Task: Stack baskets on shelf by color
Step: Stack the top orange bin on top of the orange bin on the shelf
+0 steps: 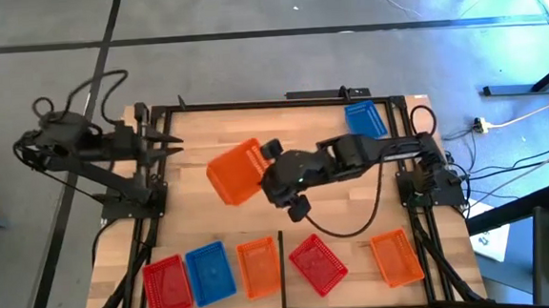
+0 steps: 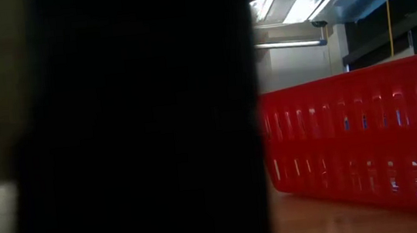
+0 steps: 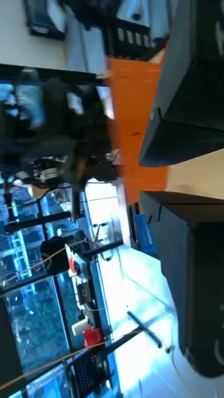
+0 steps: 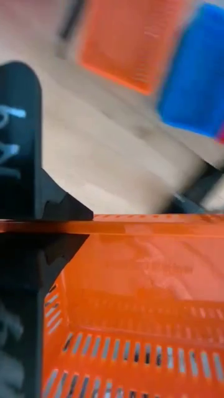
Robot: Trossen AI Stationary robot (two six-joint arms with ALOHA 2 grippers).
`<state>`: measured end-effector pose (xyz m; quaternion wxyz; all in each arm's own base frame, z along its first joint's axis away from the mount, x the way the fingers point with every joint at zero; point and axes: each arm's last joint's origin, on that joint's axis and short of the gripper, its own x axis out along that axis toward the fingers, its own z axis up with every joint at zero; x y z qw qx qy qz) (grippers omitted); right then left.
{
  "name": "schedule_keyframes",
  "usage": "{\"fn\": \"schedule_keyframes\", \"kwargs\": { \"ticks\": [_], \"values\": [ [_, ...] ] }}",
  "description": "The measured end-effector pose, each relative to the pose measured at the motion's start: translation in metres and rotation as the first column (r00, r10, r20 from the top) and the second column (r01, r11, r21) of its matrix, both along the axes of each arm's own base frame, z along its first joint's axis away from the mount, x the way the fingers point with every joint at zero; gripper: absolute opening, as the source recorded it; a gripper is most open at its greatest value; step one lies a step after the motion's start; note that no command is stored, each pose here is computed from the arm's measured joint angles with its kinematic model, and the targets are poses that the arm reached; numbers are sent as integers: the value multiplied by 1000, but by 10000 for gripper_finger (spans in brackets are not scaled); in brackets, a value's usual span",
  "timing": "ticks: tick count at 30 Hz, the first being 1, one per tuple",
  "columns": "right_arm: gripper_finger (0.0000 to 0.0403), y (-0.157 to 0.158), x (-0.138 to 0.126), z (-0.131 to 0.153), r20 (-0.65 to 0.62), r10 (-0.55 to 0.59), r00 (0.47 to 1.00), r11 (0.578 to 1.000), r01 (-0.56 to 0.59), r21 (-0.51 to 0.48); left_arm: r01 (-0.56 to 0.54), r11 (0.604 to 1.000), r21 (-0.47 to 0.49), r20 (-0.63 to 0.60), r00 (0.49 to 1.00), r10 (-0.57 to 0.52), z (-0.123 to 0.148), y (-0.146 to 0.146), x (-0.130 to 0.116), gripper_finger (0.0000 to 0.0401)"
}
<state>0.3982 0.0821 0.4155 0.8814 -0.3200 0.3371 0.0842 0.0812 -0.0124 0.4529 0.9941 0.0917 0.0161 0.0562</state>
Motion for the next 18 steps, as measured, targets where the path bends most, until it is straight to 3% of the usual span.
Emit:
{"fn": "schedule_keyframes", "kwargs": {
  "ticks": [3, 6, 8, 12, 14, 18],
  "values": [
    [0, 1, 4, -13, -86, 77, 993, 992, -86, -97, 5, 1000, -20, 15, 1000, -4, 0, 2, -8, 69],
    [0, 3, 9, -22, -152, 241, 958, 946, -268, -184, 5, 1000, -25, 29, 1000, -4, 1, 4, -13, 69],
    [0, 6, 11, -25, -179, 389, 904, 881, -421, -213, 4, 1000, -26, 36, 999, -3, 2, 4, -14, 69],
    [0, 11, 10, -27, -208, 626, 751, 708, -660, -252, 4, 1000, -27, 38, 999, -3, 2, 5, -16, 69],
    [0, 12, 8, -28, -231, 690, 686, 630, -726, -274, 4, 1000, -27, 38, 999, -3, 2, 5, -16, 69],
    [0, 13, 9, -30, -250, 757, 604, 529, -791, -309, 4, 1000, -28, 38, 999, -3, 2, 5, -16, 69]
  ]
}}
